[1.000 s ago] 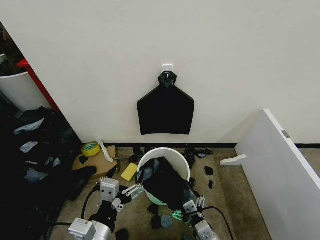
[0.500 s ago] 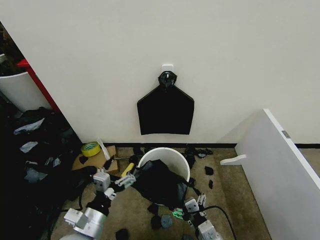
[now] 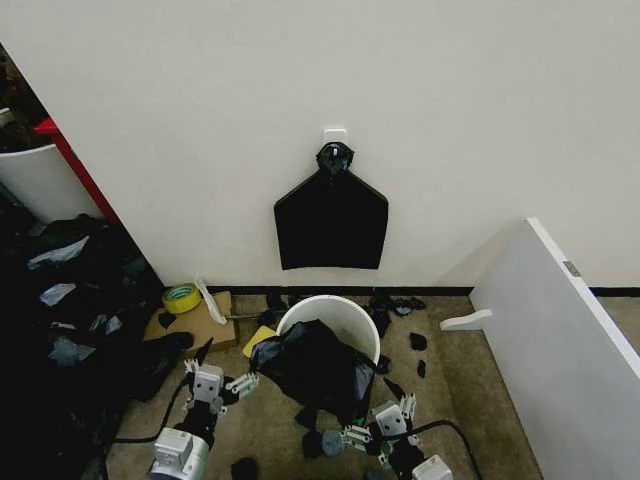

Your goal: Place the garbage bag over the trash bin.

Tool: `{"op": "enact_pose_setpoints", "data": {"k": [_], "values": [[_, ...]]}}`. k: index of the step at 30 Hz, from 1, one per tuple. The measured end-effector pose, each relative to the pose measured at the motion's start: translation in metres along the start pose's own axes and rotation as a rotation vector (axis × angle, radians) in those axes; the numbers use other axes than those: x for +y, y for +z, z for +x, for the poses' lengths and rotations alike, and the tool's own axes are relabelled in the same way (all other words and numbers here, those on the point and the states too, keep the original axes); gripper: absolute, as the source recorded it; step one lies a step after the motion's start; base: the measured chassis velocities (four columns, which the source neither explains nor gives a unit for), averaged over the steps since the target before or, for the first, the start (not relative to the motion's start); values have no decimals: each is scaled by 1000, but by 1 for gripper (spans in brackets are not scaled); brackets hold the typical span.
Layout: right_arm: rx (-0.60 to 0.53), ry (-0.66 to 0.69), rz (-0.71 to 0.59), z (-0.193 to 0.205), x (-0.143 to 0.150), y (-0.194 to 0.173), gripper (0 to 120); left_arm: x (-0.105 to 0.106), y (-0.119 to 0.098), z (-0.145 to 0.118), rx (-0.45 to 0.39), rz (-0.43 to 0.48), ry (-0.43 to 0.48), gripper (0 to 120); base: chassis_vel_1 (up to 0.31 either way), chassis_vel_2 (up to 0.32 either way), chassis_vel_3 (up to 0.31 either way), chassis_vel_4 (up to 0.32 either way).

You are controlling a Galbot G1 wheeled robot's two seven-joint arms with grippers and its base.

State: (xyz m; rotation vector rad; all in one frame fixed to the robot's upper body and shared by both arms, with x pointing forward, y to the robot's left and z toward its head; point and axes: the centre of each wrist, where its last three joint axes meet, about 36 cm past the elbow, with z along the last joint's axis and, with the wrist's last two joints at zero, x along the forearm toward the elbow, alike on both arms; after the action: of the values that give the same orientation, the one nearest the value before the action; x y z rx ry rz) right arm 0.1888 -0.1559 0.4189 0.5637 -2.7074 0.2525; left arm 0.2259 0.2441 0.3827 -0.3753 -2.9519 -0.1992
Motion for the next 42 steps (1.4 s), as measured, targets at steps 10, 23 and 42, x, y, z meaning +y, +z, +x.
{"op": "enact_pose_setpoints", "data": {"k": [10, 23, 42], "values": [[12, 6, 0, -7, 3, 9, 100, 0, 12, -7, 46, 119, 106, 98, 0, 0, 0, 0], [11, 10, 15, -4, 4, 13, 100, 0, 20, -15, 55, 146, 133, 55, 0, 0, 0, 0], [83, 4, 14, -7, -2, 24, 100, -8, 29, -7, 142, 222, 63, 0, 0, 0, 0, 0]]}}
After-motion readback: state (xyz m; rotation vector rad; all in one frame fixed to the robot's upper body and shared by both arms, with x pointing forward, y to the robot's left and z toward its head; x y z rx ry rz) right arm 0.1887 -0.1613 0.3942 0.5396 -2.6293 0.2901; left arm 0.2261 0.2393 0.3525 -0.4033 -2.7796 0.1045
